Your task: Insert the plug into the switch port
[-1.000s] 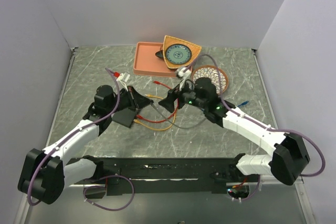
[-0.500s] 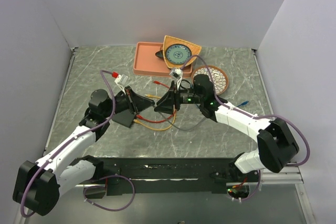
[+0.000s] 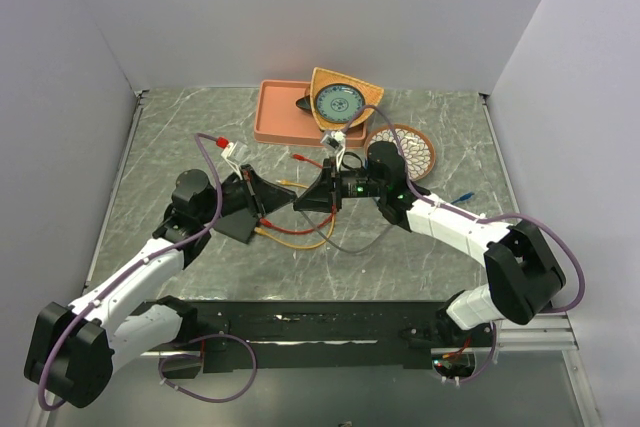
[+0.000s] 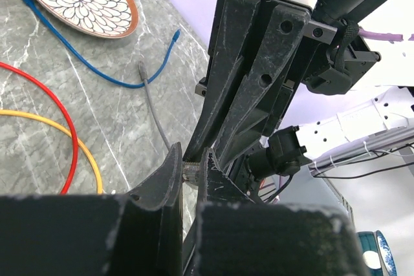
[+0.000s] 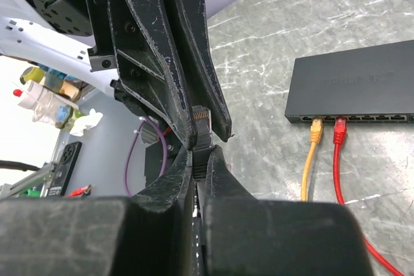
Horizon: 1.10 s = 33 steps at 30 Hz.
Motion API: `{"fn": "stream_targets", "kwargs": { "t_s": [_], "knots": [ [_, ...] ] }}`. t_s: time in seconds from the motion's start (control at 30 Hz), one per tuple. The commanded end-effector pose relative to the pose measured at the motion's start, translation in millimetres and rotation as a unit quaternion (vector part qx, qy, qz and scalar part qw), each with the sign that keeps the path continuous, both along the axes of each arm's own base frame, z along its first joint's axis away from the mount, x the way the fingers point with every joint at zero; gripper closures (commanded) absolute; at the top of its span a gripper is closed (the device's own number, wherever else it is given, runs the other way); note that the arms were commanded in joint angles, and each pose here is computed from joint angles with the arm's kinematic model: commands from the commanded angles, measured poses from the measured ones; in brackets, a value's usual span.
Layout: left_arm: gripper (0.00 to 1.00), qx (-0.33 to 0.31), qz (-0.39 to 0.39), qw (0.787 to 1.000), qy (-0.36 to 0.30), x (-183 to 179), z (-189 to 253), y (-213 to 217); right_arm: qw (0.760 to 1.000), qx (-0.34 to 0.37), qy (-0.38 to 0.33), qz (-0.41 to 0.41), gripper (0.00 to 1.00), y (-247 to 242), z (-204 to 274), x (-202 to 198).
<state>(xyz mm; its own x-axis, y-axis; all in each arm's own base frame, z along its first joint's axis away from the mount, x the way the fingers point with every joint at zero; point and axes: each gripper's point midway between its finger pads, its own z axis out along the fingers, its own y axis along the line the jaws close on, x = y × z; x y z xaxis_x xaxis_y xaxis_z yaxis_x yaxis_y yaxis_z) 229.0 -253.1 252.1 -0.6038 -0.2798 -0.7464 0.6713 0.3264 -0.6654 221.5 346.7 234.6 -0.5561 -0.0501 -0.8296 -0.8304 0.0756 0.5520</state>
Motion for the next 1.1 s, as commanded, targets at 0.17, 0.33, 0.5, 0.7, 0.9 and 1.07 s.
{"fn": "stream_targets", "kwargs": {
  "t_s": [0.17, 0.33, 0.5, 0.7, 0.9, 1.07],
  "knots": [
    [0.99, -0.016, 0.004, 0.998, -0.06, 0.0, 33.6, -0.9, 1.0, 0.001, -0.023, -0.012, 0.98, 0.3, 0.0, 8.7],
    [0.99, -0.012, 0.003, 0.998, -0.06, -0.7, 33.5, -0.5, 1.0, 0.002, -0.009, -0.008, 0.61, -0.7, -7.0, 9.8],
    [0.99, -0.013, 0.006, 0.998, -0.066, -3.1, 36.3, 1.7, 1.0, 0.006, -0.007, -0.002, 0.62, -2.7, -6.6, 9.3],
    [0.99, -0.017, 0.003, 0.998, -0.065, -4.4, 38.6, 1.1, 1.0, 0.014, -0.012, 0.006, 0.92, -3.5, -3.3, 6.8],
    [0.88, -0.016, 0.008, 0.998, -0.064, -2.6, 37.0, 1.8, 1.0, 0.011, -0.027, -0.003, 1.0, -7.9, -3.4, 4.8],
    [0.32, -0.009, 0.028, 0.998, -0.057, 5.6, 31.8, 3.6, 0.998, -0.021, -0.04, -0.039, 1.0, -14.6, -9.9, 13.3]
  ]
}}
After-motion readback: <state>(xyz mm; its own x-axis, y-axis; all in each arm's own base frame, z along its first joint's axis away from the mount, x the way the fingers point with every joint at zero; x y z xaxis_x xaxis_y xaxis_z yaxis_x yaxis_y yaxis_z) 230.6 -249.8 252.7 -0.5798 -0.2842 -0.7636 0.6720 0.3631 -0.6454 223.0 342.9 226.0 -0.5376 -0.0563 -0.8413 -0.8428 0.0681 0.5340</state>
